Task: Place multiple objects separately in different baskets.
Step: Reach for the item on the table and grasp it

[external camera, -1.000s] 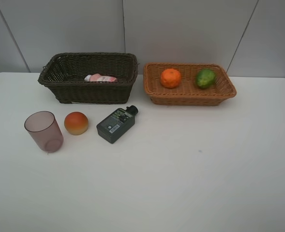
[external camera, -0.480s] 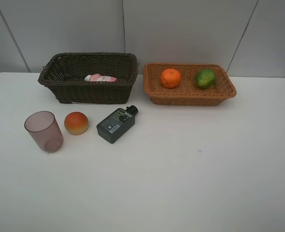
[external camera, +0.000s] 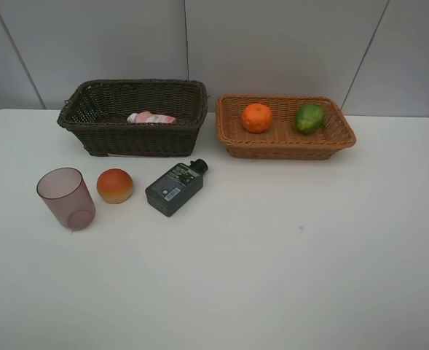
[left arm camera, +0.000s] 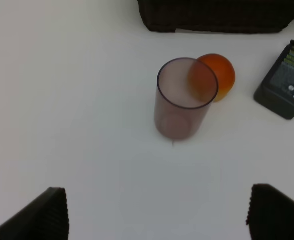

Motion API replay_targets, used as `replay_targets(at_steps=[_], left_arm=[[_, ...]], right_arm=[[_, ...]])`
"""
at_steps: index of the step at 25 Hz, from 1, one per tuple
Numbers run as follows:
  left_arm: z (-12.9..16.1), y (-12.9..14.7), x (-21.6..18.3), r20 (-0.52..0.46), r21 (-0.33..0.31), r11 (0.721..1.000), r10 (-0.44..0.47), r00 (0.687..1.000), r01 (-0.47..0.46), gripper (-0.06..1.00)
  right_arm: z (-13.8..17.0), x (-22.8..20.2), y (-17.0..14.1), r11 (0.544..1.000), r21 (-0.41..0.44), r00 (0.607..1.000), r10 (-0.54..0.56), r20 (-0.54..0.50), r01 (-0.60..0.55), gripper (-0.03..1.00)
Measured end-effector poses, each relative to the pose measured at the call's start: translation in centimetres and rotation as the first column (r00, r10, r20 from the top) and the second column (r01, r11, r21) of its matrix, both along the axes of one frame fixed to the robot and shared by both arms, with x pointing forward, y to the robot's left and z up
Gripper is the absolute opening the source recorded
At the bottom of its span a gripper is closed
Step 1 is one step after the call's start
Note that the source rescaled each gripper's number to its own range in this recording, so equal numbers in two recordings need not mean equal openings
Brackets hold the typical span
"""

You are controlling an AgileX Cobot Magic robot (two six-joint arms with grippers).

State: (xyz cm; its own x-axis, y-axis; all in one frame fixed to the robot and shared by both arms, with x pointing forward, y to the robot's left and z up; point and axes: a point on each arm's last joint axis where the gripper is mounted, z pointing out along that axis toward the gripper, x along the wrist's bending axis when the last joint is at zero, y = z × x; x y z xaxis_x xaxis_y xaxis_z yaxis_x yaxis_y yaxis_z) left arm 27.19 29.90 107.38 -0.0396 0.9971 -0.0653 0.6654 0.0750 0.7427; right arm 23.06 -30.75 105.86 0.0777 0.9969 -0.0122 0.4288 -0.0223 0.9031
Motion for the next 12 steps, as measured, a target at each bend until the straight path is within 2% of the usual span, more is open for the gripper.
replay_targets(at_steps=[3, 6, 12], left_arm=[[1.5, 0.0, 1.2, -0.03, -0.004, 1.0, -0.004, 1.0, 0.004, 0.93], [2.6, 0.0, 2.5, -0.102, 0.002, 1.0, -0.018, 0.995, 0.018, 0.93], [3.2, 0.0, 6.1, -0.265, -0.002, 0.999, -0.049, 0.963, 0.05, 0.93]], right_arm=[[0.0, 0.0, 0.0, 1.0, 0.0, 1.0, 0.0, 0.0, 0.0, 0.79], [0.0, 0.0, 0.0, 1.0, 0.0, 1.0, 0.0, 0.0, 0.0, 0.79], [0.0, 0.0, 0.0, 1.0, 0.0, 1.0, 0.0, 0.0, 0.0, 0.79]])
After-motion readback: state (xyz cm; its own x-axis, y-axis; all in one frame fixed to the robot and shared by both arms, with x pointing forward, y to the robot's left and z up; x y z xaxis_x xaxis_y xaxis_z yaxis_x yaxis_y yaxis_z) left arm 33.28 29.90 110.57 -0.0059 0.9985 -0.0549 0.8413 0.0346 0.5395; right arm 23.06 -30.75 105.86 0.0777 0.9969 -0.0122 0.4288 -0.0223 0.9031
